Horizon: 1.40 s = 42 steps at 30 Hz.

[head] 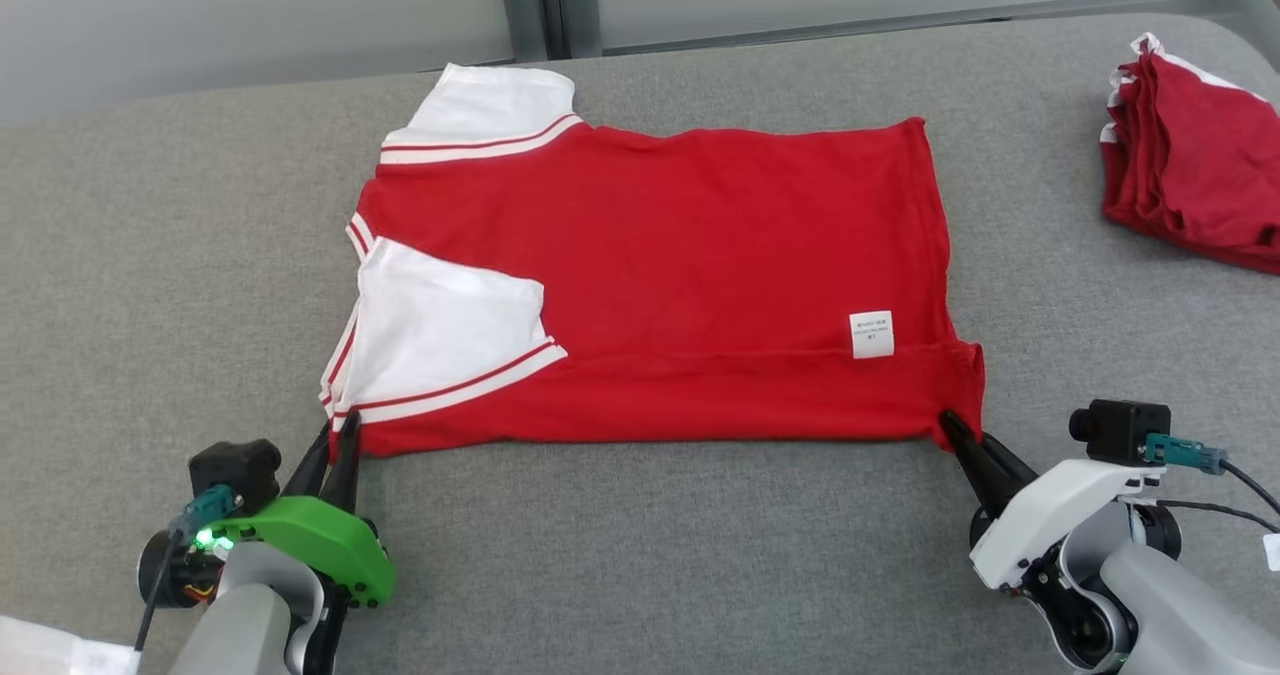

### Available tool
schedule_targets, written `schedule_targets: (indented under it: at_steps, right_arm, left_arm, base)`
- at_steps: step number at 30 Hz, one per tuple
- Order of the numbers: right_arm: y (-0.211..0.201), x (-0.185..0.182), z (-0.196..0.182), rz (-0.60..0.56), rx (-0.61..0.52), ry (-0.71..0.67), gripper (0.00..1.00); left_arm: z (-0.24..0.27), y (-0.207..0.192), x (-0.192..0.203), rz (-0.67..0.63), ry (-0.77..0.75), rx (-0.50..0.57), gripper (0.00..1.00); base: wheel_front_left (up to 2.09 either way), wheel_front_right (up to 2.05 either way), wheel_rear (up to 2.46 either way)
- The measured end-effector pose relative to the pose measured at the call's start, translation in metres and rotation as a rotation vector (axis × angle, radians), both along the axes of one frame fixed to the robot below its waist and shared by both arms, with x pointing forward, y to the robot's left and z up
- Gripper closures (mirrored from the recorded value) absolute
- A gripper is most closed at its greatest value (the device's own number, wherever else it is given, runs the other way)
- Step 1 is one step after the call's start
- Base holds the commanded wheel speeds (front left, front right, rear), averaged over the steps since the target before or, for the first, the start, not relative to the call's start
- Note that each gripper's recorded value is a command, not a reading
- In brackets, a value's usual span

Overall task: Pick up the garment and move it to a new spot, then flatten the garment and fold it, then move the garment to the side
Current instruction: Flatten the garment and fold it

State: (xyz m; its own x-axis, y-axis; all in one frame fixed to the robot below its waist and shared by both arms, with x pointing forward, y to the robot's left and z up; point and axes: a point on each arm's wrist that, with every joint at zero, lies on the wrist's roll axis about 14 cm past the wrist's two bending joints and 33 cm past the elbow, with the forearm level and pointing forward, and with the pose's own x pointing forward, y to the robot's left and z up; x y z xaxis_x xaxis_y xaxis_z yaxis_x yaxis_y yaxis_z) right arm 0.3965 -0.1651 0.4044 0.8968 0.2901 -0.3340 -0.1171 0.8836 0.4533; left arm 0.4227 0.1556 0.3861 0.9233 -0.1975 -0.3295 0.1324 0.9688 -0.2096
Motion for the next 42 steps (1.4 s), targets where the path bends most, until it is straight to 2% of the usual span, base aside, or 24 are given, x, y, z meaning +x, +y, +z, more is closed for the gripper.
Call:
schedule_targets:
  at_steps: [9, 17, 22, 23, 24, 25, 35, 42]
  right_arm:
    - [-0.010, -0.029, 0.010, 0.004, -0.004, -0.019, 1.00]
    - [-0.017, -0.067, -0.003, 0.011, -0.005, 0.054, 1.00]
    - [-0.014, -0.081, -0.007, 0.012, 0.010, 0.082, 1.00]
    - [-0.013, -0.082, -0.006, 0.012, 0.011, 0.084, 0.92]
    - [-0.013, -0.082, -0.006, 0.011, 0.010, 0.083, 0.66]
    - [-0.013, -0.082, -0.005, 0.006, 0.013, 0.080, 0.00]
    - [-0.013, -0.067, 0.030, -0.042, 0.005, -0.056, 0.00]
    - [-0.009, -0.047, 0.074, -0.081, -0.020, -0.262, 0.00]
  left_arm:
    - [0.008, 0.019, -0.044, 0.075, -0.029, -0.042, 1.00]
    - [0.000, 0.015, -0.097, 0.152, -0.003, -0.102, 1.00]
    - [0.001, 0.009, -0.111, 0.163, 0.000, -0.119, 1.00]
    - [0.001, 0.009, -0.112, 0.163, 0.001, -0.114, 0.99]
    - [0.002, 0.008, -0.113, 0.161, 0.001, -0.115, 0.70]
    - [0.004, 0.008, -0.112, 0.165, -0.006, -0.115, 0.00]
    - [0.035, 0.006, -0.093, 0.154, -0.115, -0.101, 0.00]
    - [0.077, 0.010, -0.066, 0.161, -0.260, -0.081, 0.00]
  base:
    - [0.00, 0.00, 0.00]
    - [0.00, 0.00, 0.00]
    - [0.00, 0.00, 0.00]
    - [0.00, 0.00, 0.00]
    - [0.00, 0.00, 0.00]
    - [0.00, 0.00, 0.00]
    - [0.00, 0.00, 0.00]
    - [0.00, 0.00, 0.00]
